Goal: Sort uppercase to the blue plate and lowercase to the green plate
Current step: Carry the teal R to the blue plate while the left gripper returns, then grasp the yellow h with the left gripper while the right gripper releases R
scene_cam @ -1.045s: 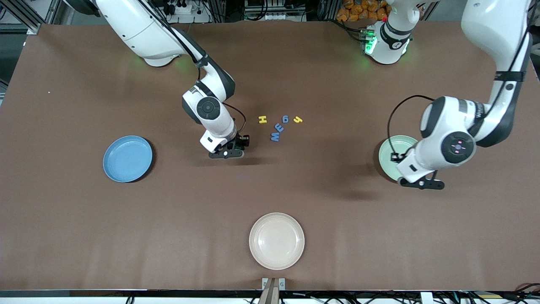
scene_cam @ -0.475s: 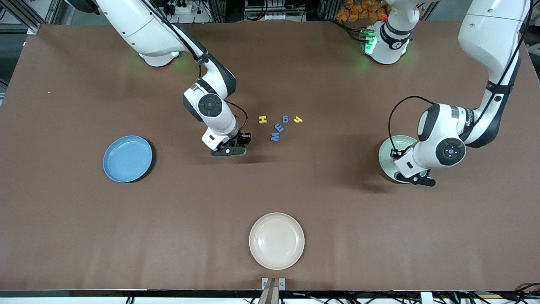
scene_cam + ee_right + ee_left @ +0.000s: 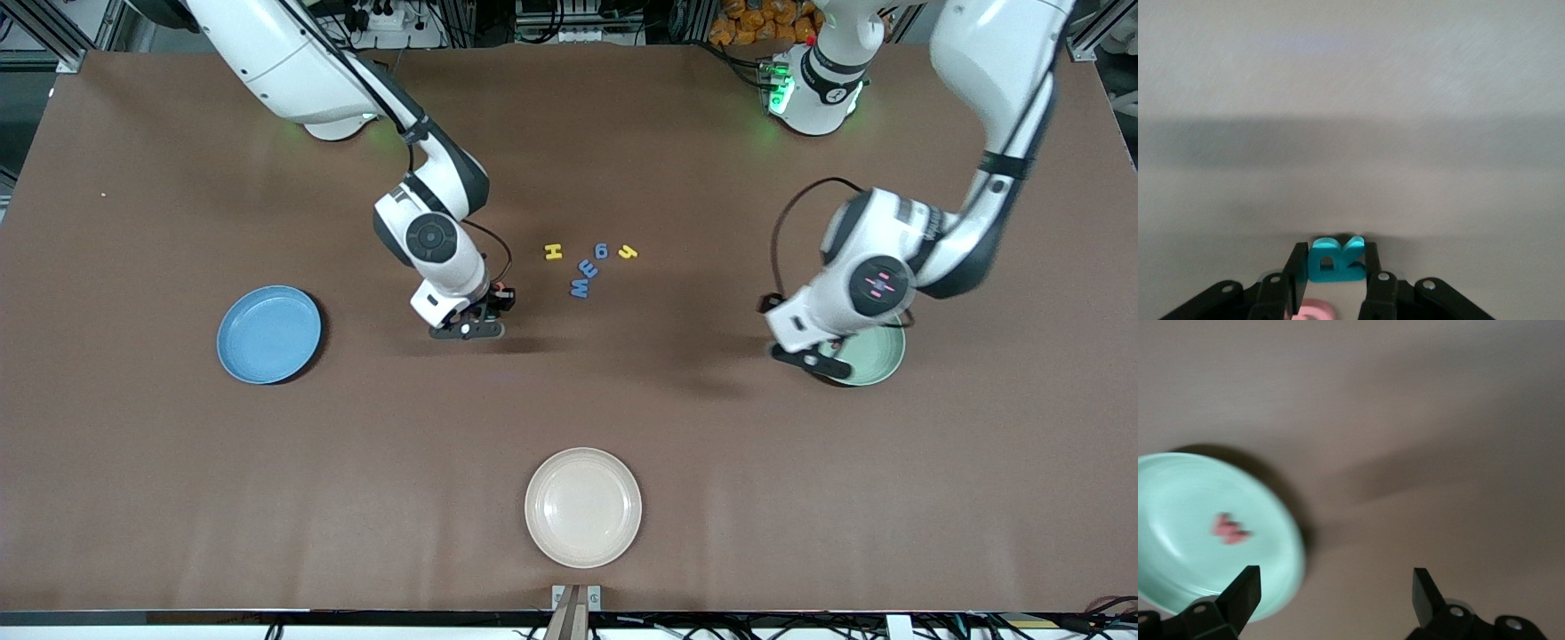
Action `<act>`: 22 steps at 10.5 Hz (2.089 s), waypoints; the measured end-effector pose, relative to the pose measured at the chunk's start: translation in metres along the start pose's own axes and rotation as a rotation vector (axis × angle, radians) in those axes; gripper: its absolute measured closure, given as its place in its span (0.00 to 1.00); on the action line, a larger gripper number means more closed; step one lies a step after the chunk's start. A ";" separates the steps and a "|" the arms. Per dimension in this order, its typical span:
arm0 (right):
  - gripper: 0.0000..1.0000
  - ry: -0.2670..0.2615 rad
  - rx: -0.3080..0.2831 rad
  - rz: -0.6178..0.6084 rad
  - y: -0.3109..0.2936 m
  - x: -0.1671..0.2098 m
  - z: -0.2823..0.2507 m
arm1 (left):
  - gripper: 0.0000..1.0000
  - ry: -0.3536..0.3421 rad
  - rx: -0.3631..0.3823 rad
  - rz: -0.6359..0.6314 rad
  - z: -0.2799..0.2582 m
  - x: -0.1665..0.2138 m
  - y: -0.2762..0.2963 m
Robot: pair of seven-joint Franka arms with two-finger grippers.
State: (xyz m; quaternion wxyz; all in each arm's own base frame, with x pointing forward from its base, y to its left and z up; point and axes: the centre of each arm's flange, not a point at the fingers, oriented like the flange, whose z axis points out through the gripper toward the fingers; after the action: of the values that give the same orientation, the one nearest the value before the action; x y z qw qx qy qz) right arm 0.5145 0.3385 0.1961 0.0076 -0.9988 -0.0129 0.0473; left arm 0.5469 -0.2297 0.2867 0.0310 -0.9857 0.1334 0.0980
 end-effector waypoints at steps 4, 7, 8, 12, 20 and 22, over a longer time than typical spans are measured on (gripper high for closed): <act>0.62 -0.058 -0.038 -0.053 0.071 0.059 -0.048 | 0.00 -0.020 -0.036 -0.435 -0.007 -0.040 0.146; 0.62 -0.108 -0.054 -0.120 0.145 0.080 -0.049 | 0.00 -0.044 -0.057 -0.721 0.014 -0.059 0.203; 0.62 -0.130 -0.079 -0.138 0.169 0.083 -0.048 | 0.00 -0.046 -0.072 -0.806 0.024 -0.062 0.217; 0.62 -0.187 -0.092 -0.231 0.239 0.087 -0.056 | 0.00 0.009 -0.108 -1.011 0.077 -0.081 0.232; 0.52 -0.262 -0.040 -0.297 0.304 0.056 -0.006 | 0.00 0.122 -0.134 -1.106 0.118 -0.123 0.250; 0.30 -0.258 -0.041 -0.297 0.303 0.057 -0.008 | 0.00 0.134 -0.128 -1.091 0.123 -0.128 0.249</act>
State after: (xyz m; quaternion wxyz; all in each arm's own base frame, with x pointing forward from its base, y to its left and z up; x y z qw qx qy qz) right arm 0.5791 0.0371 0.1939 -0.0076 -0.9715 -0.1617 0.1731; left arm 0.3367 -0.4258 0.1835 0.0089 -0.9158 -0.4014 0.0126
